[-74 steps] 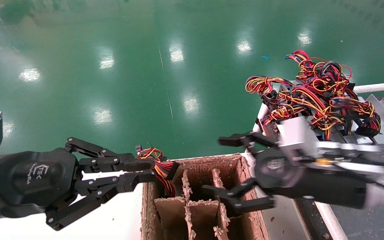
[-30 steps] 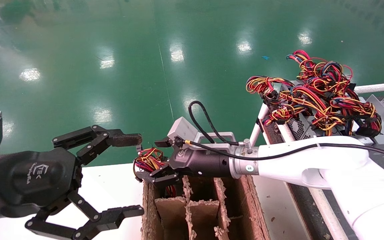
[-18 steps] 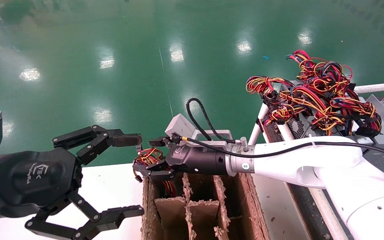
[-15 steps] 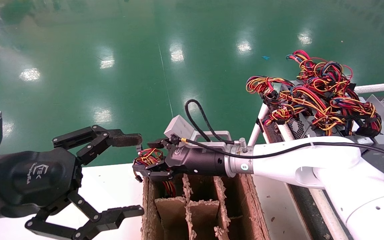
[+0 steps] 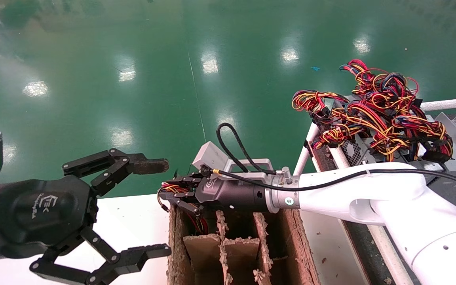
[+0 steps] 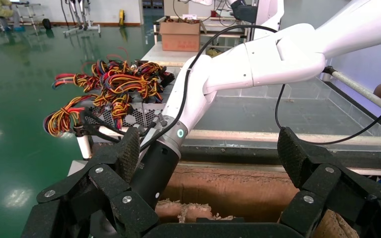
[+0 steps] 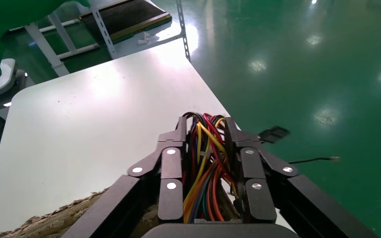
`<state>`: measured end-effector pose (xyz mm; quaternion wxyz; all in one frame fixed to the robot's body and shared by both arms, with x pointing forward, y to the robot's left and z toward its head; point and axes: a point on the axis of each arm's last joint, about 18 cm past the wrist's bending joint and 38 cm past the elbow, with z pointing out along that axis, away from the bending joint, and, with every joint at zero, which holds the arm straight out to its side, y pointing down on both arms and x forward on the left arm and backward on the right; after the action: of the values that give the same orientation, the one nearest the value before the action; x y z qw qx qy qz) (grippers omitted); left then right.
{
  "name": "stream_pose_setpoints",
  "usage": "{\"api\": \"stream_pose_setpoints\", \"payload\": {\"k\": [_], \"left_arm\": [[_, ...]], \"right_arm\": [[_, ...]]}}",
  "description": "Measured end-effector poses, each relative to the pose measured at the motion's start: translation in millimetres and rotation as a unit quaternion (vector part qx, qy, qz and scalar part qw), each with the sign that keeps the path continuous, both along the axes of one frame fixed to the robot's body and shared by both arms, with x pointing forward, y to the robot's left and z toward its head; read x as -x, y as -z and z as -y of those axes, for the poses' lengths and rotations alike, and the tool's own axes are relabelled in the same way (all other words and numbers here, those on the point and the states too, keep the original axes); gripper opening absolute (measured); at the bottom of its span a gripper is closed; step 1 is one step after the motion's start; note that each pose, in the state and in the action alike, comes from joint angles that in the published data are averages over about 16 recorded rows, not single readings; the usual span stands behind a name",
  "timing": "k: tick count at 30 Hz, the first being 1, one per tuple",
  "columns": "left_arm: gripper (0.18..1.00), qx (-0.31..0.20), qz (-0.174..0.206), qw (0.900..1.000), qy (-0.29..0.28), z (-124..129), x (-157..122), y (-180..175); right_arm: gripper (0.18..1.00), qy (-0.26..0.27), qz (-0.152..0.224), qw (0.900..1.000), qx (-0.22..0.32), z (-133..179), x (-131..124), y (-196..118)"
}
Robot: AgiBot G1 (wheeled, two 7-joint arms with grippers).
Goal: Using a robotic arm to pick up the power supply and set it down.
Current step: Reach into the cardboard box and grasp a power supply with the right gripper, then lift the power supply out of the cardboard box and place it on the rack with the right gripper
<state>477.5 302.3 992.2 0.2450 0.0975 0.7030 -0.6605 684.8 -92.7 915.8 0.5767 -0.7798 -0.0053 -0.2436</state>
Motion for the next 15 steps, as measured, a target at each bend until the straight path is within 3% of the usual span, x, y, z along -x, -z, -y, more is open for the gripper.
{"api": "stream_pose_setpoints", "payload": {"k": [9, 15], "left_arm": [[1.001, 0.0, 0.0, 1.0, 0.0, 0, 0, 0], [1.001, 0.0, 0.0, 1.0, 0.0, 0, 0, 0]], "right_arm": [[0.3, -0.007, 0.006, 1.0, -0.004, 5, 1, -5], [0.26, -0.015, 0.021, 1.0, -0.015, 13, 5, -17]]}}
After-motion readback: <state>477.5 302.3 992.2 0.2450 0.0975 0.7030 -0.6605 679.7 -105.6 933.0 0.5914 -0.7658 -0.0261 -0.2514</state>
